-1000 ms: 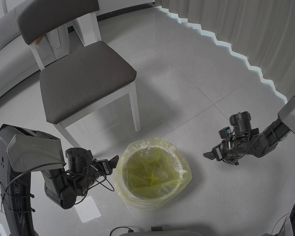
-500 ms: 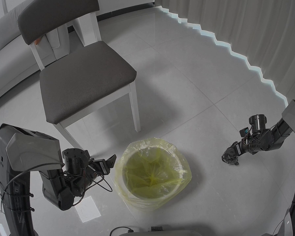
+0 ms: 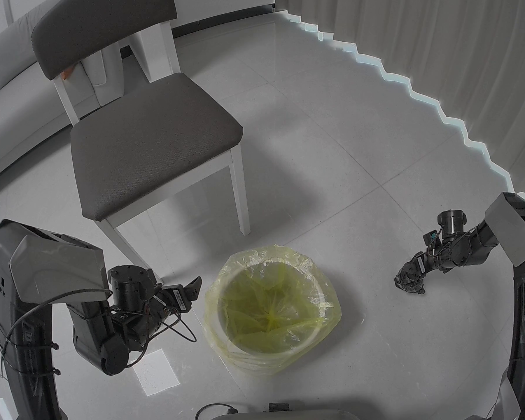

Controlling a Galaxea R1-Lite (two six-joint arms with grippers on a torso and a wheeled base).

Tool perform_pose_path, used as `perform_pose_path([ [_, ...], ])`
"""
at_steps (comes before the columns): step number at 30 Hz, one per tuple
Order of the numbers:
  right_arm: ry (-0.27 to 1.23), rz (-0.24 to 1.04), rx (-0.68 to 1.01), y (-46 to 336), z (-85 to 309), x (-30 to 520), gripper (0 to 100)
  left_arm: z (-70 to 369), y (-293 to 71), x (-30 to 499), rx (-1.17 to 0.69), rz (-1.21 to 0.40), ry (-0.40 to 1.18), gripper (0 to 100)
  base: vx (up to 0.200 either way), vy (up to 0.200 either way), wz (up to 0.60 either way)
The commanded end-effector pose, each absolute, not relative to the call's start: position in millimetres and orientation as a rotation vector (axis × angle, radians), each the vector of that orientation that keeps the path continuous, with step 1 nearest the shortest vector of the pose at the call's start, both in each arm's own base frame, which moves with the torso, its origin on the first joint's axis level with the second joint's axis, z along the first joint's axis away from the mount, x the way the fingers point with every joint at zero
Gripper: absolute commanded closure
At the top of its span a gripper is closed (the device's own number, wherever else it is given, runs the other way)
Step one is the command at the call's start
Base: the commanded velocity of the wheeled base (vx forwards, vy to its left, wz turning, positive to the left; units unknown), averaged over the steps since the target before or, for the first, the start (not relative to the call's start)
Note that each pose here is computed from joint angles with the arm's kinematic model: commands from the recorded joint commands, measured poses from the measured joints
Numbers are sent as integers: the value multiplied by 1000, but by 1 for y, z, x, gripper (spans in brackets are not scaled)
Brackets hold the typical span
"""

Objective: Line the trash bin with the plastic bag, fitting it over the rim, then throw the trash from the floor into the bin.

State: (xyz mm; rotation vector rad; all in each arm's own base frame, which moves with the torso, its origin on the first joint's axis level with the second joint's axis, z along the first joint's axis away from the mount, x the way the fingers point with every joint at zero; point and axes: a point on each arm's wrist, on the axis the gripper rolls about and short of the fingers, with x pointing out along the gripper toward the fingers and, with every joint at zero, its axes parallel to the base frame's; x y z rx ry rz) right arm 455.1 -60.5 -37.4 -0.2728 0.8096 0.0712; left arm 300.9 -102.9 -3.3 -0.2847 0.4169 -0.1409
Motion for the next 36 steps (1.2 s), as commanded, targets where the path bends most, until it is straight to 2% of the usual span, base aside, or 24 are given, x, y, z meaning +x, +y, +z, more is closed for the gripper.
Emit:
perform_pose_path([
  [1,859,81,-265,-62,-56,467,0,-4,-103,301,-272,-132,417,0,0,0,0],
  [6,917,95,-260,-63,-54,474,0,-4,-105,303,-259,-137,413,0,0,0,0],
  [7,926,98,-259,-63,-53,475,100,-4,-106,303,-259,-138,413,0,0,0,0],
  [23,947,105,-260,-61,-50,471,100,-9,-105,301,-256,-137,426,0,0,0,0],
  [30,936,108,-269,-59,-22,454,100,-8,-105,299,-260,-140,418,0,0,0,0],
  [36,862,132,-282,-51,37,417,100,-11,-106,297,-260,-146,413,0,0,0,0],
])
